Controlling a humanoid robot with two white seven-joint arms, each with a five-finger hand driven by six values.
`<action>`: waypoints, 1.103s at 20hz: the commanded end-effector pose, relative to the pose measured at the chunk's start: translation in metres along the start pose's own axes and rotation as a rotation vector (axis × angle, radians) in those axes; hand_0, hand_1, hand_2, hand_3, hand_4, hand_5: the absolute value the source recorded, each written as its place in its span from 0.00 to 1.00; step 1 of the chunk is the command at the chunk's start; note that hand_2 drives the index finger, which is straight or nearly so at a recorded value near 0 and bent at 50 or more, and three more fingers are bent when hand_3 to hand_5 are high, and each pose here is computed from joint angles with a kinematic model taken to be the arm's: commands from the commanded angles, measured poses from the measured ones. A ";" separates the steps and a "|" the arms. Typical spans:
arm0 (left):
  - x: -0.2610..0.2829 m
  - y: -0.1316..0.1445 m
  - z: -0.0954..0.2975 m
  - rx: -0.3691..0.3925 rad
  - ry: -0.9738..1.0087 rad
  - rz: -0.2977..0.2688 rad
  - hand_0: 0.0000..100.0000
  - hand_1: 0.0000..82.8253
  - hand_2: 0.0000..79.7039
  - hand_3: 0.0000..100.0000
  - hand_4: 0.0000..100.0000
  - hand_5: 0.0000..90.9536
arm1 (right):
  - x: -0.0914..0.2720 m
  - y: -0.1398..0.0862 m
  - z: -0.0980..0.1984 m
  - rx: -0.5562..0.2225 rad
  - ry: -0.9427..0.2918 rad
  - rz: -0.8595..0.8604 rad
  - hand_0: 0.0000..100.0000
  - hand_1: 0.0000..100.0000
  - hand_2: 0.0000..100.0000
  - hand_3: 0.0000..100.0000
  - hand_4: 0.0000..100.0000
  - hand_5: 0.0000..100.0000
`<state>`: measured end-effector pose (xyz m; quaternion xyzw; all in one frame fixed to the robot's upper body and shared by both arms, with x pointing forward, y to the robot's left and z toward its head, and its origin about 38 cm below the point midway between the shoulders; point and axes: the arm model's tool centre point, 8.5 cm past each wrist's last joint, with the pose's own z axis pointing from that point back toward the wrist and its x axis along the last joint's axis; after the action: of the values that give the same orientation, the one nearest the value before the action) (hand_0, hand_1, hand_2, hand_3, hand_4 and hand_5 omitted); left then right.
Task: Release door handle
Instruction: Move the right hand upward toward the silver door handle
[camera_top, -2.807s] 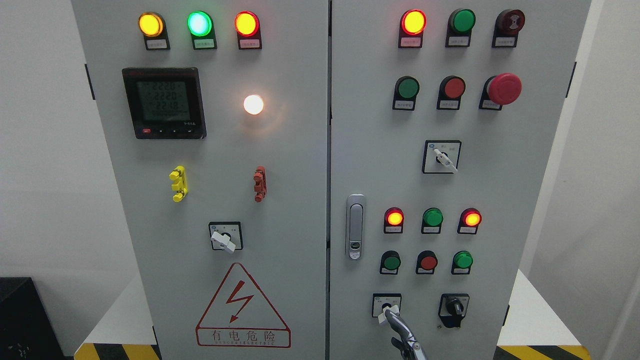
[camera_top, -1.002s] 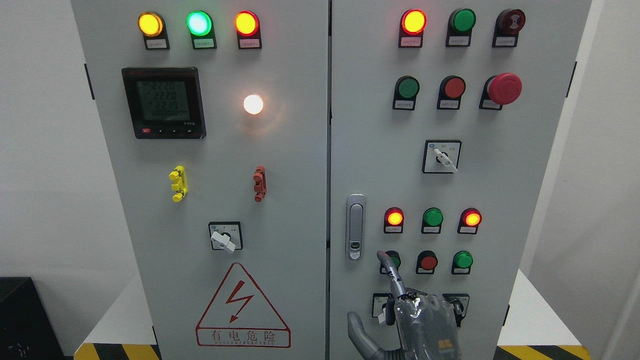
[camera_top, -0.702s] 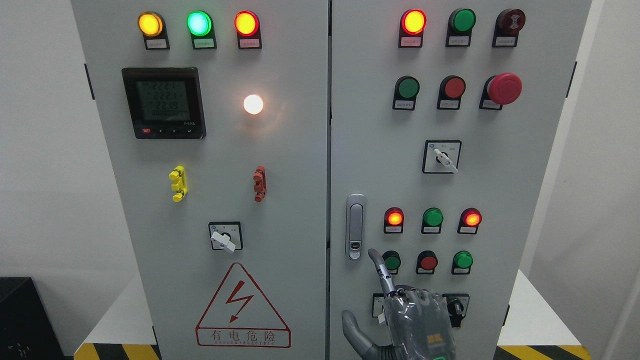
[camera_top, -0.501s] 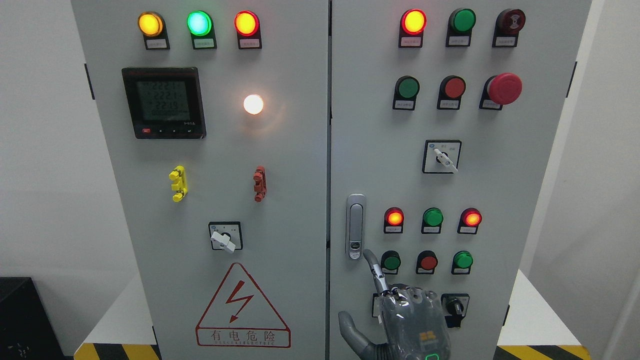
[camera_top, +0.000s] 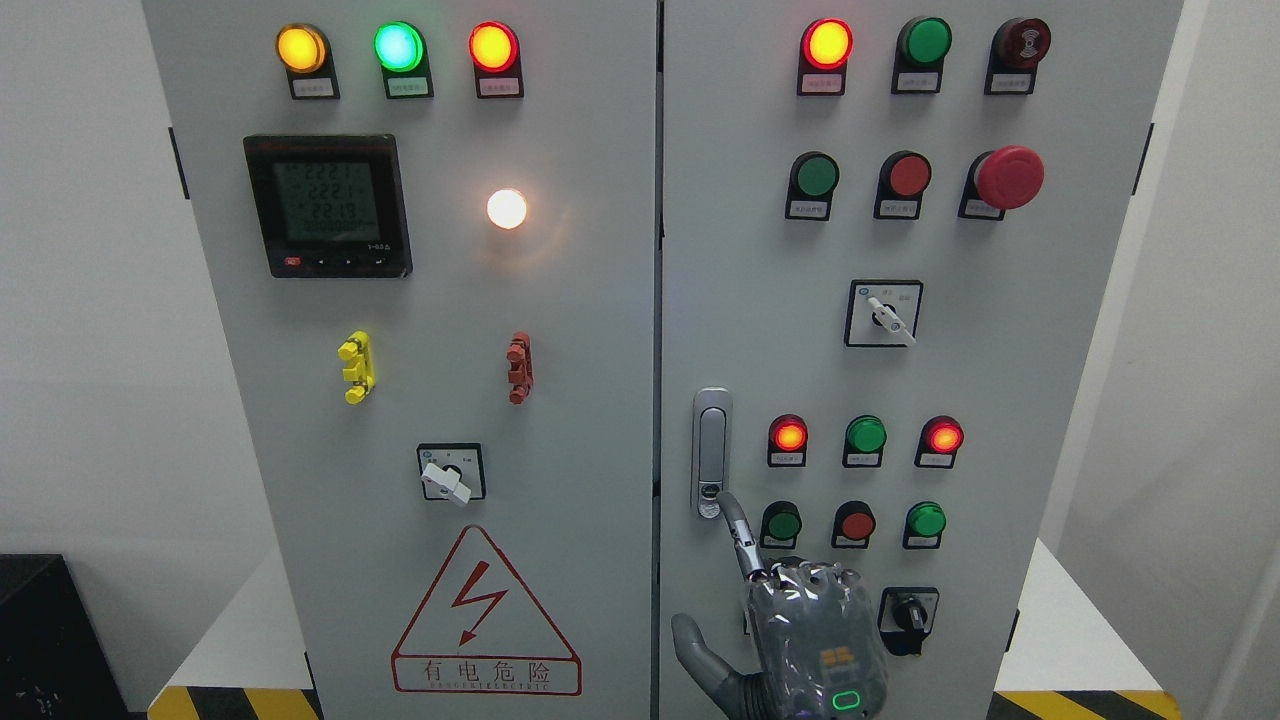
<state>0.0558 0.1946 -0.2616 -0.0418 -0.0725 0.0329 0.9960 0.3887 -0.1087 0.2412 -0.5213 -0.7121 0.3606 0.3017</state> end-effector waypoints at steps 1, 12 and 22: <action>0.007 -0.001 -0.001 -0.003 -0.018 -0.022 0.00 0.00 0.03 0.09 0.01 0.00 | 0.005 0.014 -0.003 0.037 -0.019 0.012 0.25 0.33 0.00 1.00 0.99 0.98; 0.007 -0.001 -0.001 -0.003 -0.018 -0.022 0.00 0.00 0.03 0.09 0.01 0.00 | 0.003 0.014 -0.011 0.032 -0.016 0.020 0.25 0.33 0.00 1.00 1.00 0.98; 0.007 -0.001 -0.001 -0.003 -0.018 -0.022 0.00 0.00 0.03 0.09 0.01 0.00 | 0.000 0.012 -0.013 0.032 0.015 0.024 0.25 0.33 0.00 1.00 1.00 0.99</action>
<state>0.0558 0.1946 -0.2616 -0.0418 -0.0725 0.0329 0.9960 0.4035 -0.1045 0.2404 -0.5287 -0.6998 0.3684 0.3082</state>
